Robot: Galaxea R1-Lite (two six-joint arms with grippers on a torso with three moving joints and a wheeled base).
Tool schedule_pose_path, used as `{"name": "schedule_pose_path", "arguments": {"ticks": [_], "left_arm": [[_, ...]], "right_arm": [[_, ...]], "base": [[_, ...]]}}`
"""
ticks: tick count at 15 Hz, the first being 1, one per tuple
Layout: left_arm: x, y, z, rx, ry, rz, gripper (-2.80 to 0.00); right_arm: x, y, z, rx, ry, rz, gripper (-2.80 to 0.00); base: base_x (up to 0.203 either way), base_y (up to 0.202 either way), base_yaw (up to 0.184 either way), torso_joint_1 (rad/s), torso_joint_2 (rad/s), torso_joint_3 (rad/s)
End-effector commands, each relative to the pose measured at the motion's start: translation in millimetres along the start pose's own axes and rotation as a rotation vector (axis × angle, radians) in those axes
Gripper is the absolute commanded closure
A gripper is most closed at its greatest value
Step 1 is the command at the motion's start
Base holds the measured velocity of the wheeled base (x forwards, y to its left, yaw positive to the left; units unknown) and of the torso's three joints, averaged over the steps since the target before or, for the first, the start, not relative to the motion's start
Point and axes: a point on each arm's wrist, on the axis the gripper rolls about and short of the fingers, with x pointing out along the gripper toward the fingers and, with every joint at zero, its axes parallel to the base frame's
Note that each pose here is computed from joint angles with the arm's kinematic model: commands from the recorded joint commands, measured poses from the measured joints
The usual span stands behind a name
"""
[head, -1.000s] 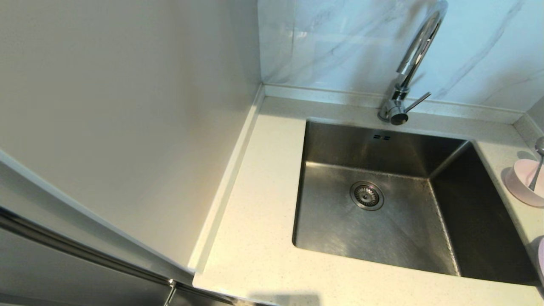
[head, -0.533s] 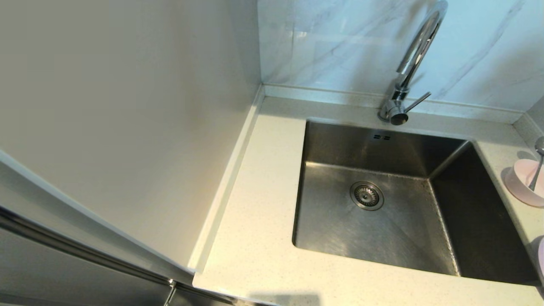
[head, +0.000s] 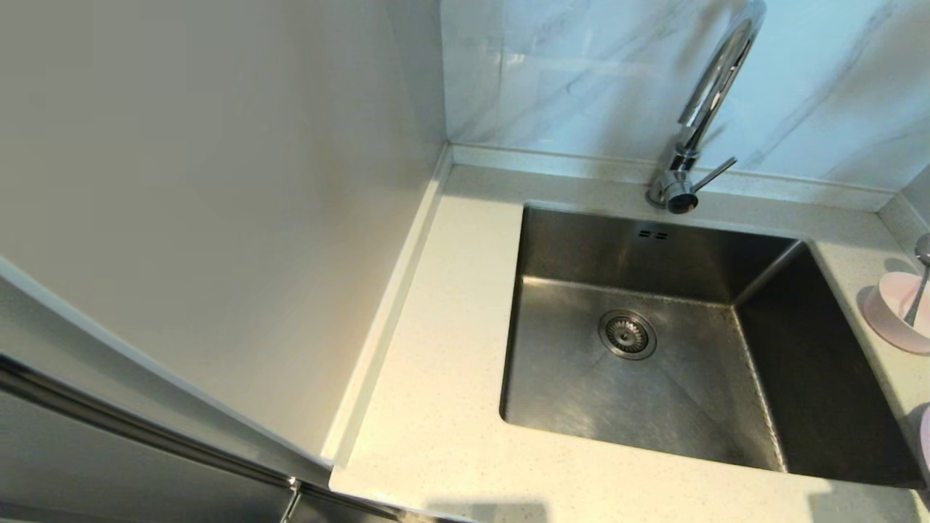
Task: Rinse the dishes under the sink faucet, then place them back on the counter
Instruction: Turn on the faucet
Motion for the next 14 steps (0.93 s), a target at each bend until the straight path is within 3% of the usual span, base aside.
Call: {"name": "schedule_pose_path", "arguments": {"ticks": [1, 7, 14], "left_arm": [[0, 0.0, 0, 0.000, 0.000, 0.000, 0.00], [0, 0.0, 0, 0.000, 0.000, -0.001, 0.00], [0, 0.0, 0, 0.000, 0.000, 0.000, 0.00]], "right_arm": [[43, -1, 32, 0.032, 0.051, -0.027, 0.00], [119, -18, 76, 0.138, 0.078, -0.134, 0.00], [214, -56, 79, 0.255, 0.291, -0.220, 0.00]], "base": [[0.000, 0.000, 0.000, 0.000, 0.00, 0.000], [0.000, 0.000, 0.000, 0.000, 0.00, 0.000], [0.000, 0.000, 0.000, 0.000, 0.00, 0.000]]}}
